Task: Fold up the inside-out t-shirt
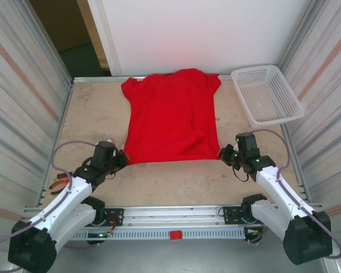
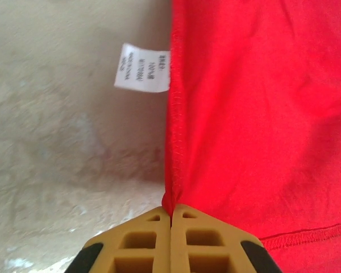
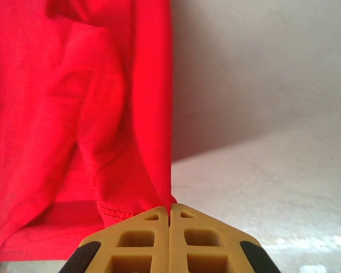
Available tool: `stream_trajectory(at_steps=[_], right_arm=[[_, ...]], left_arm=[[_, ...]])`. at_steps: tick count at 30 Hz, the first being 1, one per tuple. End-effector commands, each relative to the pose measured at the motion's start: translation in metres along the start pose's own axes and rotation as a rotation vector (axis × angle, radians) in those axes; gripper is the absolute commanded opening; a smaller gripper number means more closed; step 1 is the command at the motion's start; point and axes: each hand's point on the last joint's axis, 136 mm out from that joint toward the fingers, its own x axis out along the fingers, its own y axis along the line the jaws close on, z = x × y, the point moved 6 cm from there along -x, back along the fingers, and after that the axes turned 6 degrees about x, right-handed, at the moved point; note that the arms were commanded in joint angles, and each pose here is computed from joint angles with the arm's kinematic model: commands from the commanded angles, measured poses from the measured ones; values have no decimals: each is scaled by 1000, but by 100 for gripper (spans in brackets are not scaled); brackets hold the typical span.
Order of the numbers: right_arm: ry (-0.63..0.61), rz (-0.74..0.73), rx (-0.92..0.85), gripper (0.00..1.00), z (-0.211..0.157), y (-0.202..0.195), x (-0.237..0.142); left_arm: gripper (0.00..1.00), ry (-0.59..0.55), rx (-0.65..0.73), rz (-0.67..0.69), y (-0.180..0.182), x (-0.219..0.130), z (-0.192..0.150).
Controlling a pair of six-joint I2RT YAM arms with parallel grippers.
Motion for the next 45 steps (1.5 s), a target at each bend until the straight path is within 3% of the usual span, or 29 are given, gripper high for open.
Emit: stream_trajectory(at_steps=[1,7,8,11,12,14,15,19,23,30,35,40,45], right_arm=[[-40,-109,44,0,-2,-20,-1],[-61,-184,89,0,-12,-38,-11],[-64,-192,95,0,-14,-42,-14],[-73,-202,109,0,-21,-50,-22],[-73,-199,111,3,-22,-51,-24],[-73,-221,122,46,-25,-54,-32],[-78,-226,123,58,-24,-53,-38],[-118,-165,94,60,-17,-37,-51],[-97,-105,33,60,-4,-9,-48],[-44,-78,-14,57,17,22,-17],[-24,-95,18,61,29,20,-4],[-29,-99,105,76,38,-2,-8],[-50,-62,143,80,41,-12,-21]], left_arm=[[0,-44,-48,88,17,-4,-4],[4,-28,-29,100,20,-17,-8],[12,-15,-24,95,20,-19,-10],[63,-4,-27,98,23,-28,-15],[69,-9,-30,100,25,-32,-16],[76,-41,-38,97,25,-41,-14],[80,-56,-37,92,24,-46,-12],[82,-74,0,39,9,-53,0],[82,-16,100,-1,-21,-42,13],[82,85,504,-61,-125,3,9],[79,190,774,-46,-186,44,-24],[69,243,828,-16,-207,71,-49],[59,267,789,40,-201,87,-60]])
